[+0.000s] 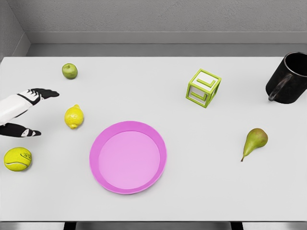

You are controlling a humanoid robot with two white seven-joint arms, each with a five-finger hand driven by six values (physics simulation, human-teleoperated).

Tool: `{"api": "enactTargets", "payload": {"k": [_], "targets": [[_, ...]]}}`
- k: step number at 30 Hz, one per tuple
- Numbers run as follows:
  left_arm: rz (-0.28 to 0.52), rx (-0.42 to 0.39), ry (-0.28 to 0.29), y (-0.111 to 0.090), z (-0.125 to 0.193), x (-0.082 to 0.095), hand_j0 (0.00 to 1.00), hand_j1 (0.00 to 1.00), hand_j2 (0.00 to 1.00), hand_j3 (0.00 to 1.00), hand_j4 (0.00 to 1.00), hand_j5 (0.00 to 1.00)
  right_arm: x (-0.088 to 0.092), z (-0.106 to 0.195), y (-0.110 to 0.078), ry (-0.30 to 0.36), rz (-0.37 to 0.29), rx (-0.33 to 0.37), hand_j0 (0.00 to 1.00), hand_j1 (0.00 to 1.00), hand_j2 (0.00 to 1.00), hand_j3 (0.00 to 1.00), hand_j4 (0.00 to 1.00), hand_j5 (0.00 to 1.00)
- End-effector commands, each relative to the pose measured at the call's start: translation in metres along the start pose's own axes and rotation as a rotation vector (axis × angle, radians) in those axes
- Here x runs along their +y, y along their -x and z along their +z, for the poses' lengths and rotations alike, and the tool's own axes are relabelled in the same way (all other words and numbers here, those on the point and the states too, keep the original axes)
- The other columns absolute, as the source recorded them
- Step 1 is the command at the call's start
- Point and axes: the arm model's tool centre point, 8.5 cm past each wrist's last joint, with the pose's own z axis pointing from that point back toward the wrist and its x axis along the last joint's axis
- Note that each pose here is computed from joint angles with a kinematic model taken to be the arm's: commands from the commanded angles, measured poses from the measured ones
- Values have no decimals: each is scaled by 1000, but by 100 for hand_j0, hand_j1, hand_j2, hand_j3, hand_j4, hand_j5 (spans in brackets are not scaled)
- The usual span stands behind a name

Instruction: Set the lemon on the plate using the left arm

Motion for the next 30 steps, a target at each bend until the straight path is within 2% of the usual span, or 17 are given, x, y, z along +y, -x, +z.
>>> {"api": "enactTargets", "payload": {"k": [1, 4, 7, 9, 12, 14, 15, 17, 19, 21, 22, 25, 28, 30], "targets": [[2, -1, -2, -1, 0, 0, 100, 100, 100, 100, 100, 100, 0, 0, 2, 0, -8, 5, 100, 100, 100, 100, 100, 100], [-7, 0, -10, 0, 0, 5, 100, 100, 100, 100, 100, 100, 0, 0, 1, 0, 0, 2, 100, 100, 100, 100, 100, 100], [-25, 9, 27, 1, 1, 4, 100, 100, 100, 100, 100, 100, 0, 0, 1, 0, 1, 2, 100, 100, 100, 100, 100, 100], [-70, 45, 42, 6, 7, 12, 100, 100, 100, 100, 100, 100, 0, 0, 1, 0, 0, 2, 100, 100, 100, 100, 100, 100], [-79, 58, 57, 9, 10, 17, 100, 100, 100, 100, 100, 100, 0, 0, 1, 0, 1, 2, 100, 100, 100, 100, 100, 100], [-81, 69, 89, 14, 12, 14, 100, 100, 100, 100, 100, 100, 0, 0, 1, 0, 1, 2, 100, 100, 100, 100, 100, 100], [-96, 71, 128, 15, 13, 14, 100, 100, 100, 100, 100, 100, 0, 0, 1, 0, 1, 2, 100, 100, 100, 100, 100, 100], [-136, 56, 191, 13, 4, 14, 100, 100, 100, 100, 100, 100, 0, 0, 1, 0, 1, 2, 100, 100, 100, 100, 100, 100], [-182, 1, 246, 3, -22, 11, 100, 100, 100, 100, 100, 100, 0, 0, 1, 0, 1, 2, 100, 100, 100, 100, 100, 100], [-200, -20, 273, -1, -32, 7, 100, 100, 100, 100, 100, 100, 0, 0, 1, 0, 1, 2, 100, 100, 100, 100, 100, 100], [-250, -10, 291, 0, -35, 10, 100, 100, 100, 100, 100, 100, 0, 0, 1, 0, 1, 2, 100, 100, 100, 100, 100, 100], [-267, -5, 299, 0, -36, 11, 100, 100, 100, 100, 100, 100, 0, 0, 1, 0, 1, 2, 100, 100, 100, 100, 100, 100], [-286, 2, 288, 3, -40, 22, 100, 100, 100, 100, 100, 100, 0, 0, 1, 0, 1, 2, 100, 100, 100, 100, 100, 100], [-343, -16, 336, -1, -54, 17, 100, 100, 100, 100, 100, 100, 0, 0, 1, 0, 1, 2, 100, 100, 100, 100, 100, 100]]}}
